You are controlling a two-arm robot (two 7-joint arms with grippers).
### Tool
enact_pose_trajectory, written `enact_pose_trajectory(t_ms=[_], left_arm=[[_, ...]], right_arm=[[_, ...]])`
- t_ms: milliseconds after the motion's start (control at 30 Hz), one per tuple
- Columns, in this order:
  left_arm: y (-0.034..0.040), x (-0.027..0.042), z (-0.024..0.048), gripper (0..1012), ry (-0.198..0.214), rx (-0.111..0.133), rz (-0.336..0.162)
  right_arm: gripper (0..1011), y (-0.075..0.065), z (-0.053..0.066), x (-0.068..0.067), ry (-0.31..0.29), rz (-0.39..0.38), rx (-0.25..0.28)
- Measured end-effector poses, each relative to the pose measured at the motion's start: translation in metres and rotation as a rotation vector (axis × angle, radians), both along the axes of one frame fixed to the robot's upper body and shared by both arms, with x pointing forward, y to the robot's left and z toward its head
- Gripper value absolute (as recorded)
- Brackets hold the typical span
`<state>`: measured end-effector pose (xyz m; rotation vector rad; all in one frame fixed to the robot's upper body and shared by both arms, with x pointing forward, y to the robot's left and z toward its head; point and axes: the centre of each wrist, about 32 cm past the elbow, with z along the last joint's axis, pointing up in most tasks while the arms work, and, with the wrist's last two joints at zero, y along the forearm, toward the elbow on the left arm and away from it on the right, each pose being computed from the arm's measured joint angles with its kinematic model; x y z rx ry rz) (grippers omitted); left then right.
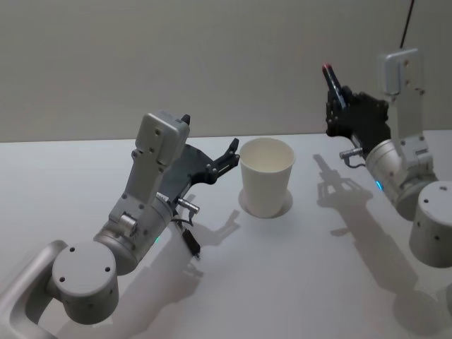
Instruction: Place the pen into the pen holder.
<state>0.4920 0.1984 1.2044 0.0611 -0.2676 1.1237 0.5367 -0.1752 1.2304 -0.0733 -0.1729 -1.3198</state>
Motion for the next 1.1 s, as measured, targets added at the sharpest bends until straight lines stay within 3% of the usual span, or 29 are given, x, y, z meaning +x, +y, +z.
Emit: enact_pose_trajectory(t_ms=[267, 533, 767, 1100], left_arm=[[0.0000, 0.0000, 0.0000, 1001, 0.000, 0.000, 0.000], [0.0000, 0.0000, 0.0000, 1001, 0.000, 0.000, 0.000], [0.0000, 0.0000, 0.0000, 1001, 0.000, 0.000, 0.000], [0.0000, 0.0000, 0.0000, 1001, 0.000, 0.000, 0.000]], right_arm=[[189, 0.000, 0.008, 0.001, -0.139, 0.060, 0.004], [189, 0.002, 0.008, 0.003, -0.237, 0.146, 0.011], [189, 0.006, -0.002, 0.006, -0.283, 0.228, 0.020], [189, 0.010, -0.020, 0.010, -0.293, 0.297, 0.033]])
